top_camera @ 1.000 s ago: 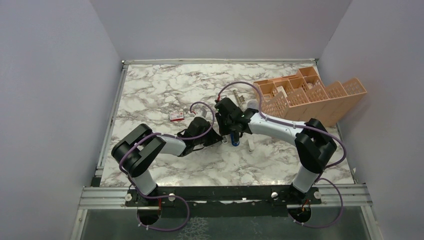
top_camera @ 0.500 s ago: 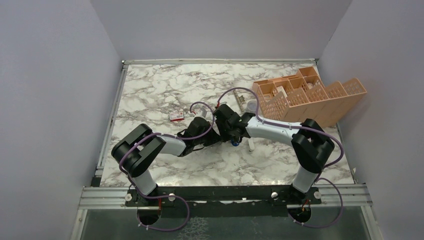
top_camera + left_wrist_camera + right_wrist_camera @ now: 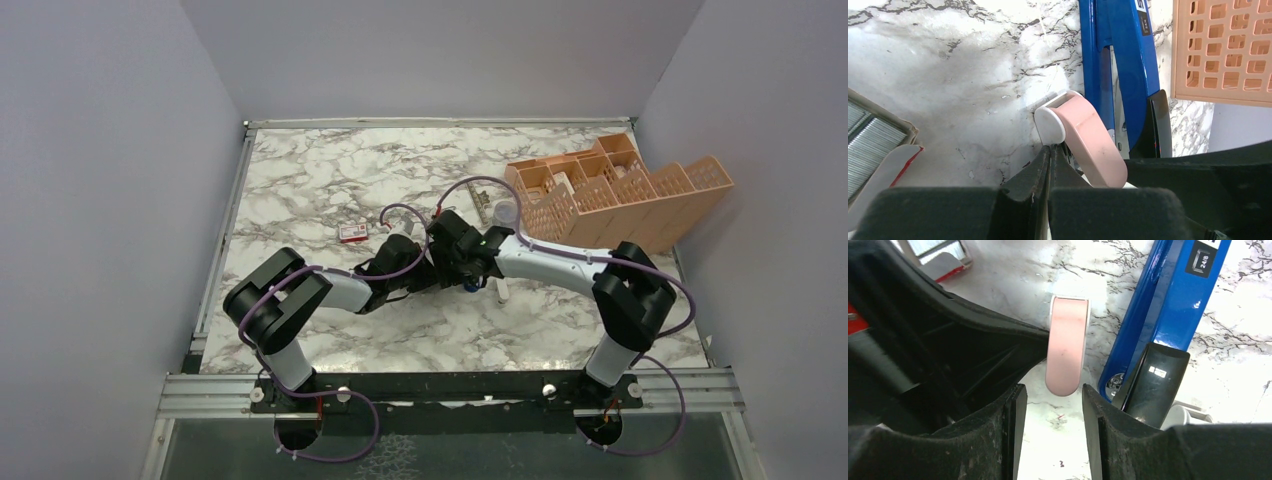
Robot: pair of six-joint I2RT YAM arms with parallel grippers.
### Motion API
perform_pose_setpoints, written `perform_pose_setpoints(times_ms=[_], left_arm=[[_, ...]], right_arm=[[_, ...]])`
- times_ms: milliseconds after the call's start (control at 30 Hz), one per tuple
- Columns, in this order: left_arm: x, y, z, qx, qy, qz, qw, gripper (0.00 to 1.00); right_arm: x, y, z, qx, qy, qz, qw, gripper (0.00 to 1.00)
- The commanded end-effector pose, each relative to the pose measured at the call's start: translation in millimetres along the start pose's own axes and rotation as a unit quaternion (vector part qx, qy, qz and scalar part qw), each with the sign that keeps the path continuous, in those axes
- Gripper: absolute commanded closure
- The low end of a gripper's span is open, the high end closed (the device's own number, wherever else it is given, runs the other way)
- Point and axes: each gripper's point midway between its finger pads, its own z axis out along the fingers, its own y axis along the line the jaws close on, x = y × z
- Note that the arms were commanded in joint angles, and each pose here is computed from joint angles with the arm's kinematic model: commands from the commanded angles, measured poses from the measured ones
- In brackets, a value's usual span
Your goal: Load the staples into the stapler
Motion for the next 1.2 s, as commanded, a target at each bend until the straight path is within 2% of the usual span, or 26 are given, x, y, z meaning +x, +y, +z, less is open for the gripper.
perform_pose_setpoints(times_ms=[0, 267, 467, 600, 767, 1167], left_arm=[[16.0, 41.8, -1.6, -0.07, 0.011, 0.02, 0.997, 0.99], [15.2, 39.9, -3.7, -0.067, 0.009, 0.02, 0.998, 1.0], [15.0, 40.1, -5.1, -0.067, 0.008, 0.019, 0.998, 1.0], [15.0, 38.4, -6.0, -0.064, 0.008, 0.019, 0.998, 1.0], [14.1, 37.2, -6.9, -0.061, 0.008, 0.017, 0.998, 1.0], [15.4, 36.0, -7.2, -0.059, 0.011, 0.015, 0.998, 1.0]], right_arm=[[-15.3, 3.5, -17.1, -0.005, -0.037, 0.019, 0.999, 0.51], [-6.4, -4.1, -2.3, 0.021, -0.018, 0.008, 1.0, 0.58], [-5.6, -4.1, 6.1, 0.025, -0.017, 0.006, 1.0, 0.71], [4.8, -5.6, 16.8, 0.026, -0.003, 0.003, 1.0, 0.76], [17.7, -8.4, 31.1, 0.03, 0.015, 0.005, 0.999, 0.78], [17.5, -13.5, 51.6, 0.029, 0.028, 0.012, 0.999, 0.8]])
